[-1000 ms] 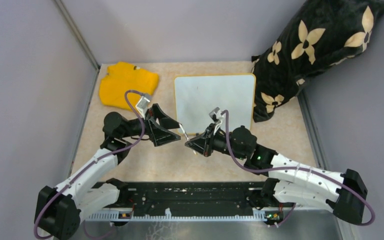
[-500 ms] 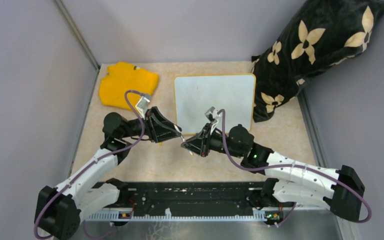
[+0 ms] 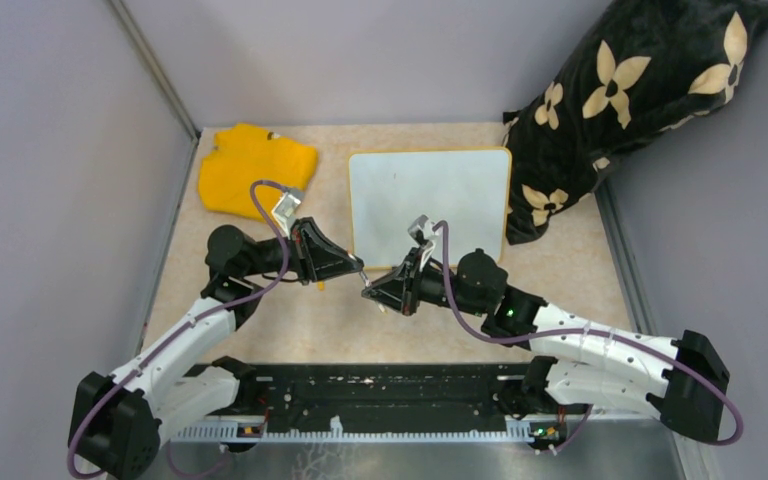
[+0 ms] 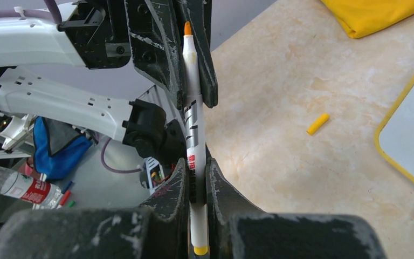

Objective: Write a sentence on the whiteboard

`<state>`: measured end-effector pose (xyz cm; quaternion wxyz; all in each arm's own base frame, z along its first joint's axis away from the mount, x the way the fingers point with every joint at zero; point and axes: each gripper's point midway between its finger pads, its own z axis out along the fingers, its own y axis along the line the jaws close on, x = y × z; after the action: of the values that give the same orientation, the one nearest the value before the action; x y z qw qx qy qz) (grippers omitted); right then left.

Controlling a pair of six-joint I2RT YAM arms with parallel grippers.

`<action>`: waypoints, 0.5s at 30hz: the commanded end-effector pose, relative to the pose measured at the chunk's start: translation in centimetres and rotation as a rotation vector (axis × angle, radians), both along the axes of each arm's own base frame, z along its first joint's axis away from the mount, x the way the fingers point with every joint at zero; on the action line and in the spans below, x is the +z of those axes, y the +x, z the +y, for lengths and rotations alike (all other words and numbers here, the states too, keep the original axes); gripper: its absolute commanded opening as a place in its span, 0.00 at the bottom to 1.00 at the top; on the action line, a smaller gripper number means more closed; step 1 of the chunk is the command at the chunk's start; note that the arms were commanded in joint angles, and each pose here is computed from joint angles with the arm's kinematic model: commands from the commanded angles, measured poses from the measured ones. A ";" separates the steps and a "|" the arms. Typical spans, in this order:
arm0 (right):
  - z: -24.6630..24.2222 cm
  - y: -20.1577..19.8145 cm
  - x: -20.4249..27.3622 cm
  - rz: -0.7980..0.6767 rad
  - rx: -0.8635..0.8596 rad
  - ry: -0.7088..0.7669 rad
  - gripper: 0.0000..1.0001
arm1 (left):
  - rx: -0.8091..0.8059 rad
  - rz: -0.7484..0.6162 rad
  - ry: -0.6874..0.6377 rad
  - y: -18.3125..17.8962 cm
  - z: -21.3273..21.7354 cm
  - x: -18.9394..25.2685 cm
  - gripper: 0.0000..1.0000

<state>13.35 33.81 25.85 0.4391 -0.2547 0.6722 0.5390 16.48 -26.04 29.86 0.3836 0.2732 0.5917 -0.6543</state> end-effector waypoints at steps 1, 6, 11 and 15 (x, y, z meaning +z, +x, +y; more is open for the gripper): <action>0.5 -0.6 4.5 -0.040 0.025 0.117 0.00 | -0.007 -0.058 -0.011 -0.4 0.1 0.3 0.00; -1.0 0.1 6.8 -0.049 -0.058 0.184 0.46 | 0.059 -0.032 -0.065 0.1 0.4 2.0 0.00; -3.5 1.9 9.8 -0.023 -0.217 0.307 0.64 | 0.232 -0.025 -0.193 1.8 1.6 6.1 0.00; -4.2 2.3 11.6 -0.030 -0.260 0.313 0.79 | 0.335 -0.018 -0.275 2.6 2.8 9.1 0.00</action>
<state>14.91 30.81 32.01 0.5097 -0.1488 0.6373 0.5585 17.85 -24.70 34.33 0.4652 0.1834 0.5683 -0.6534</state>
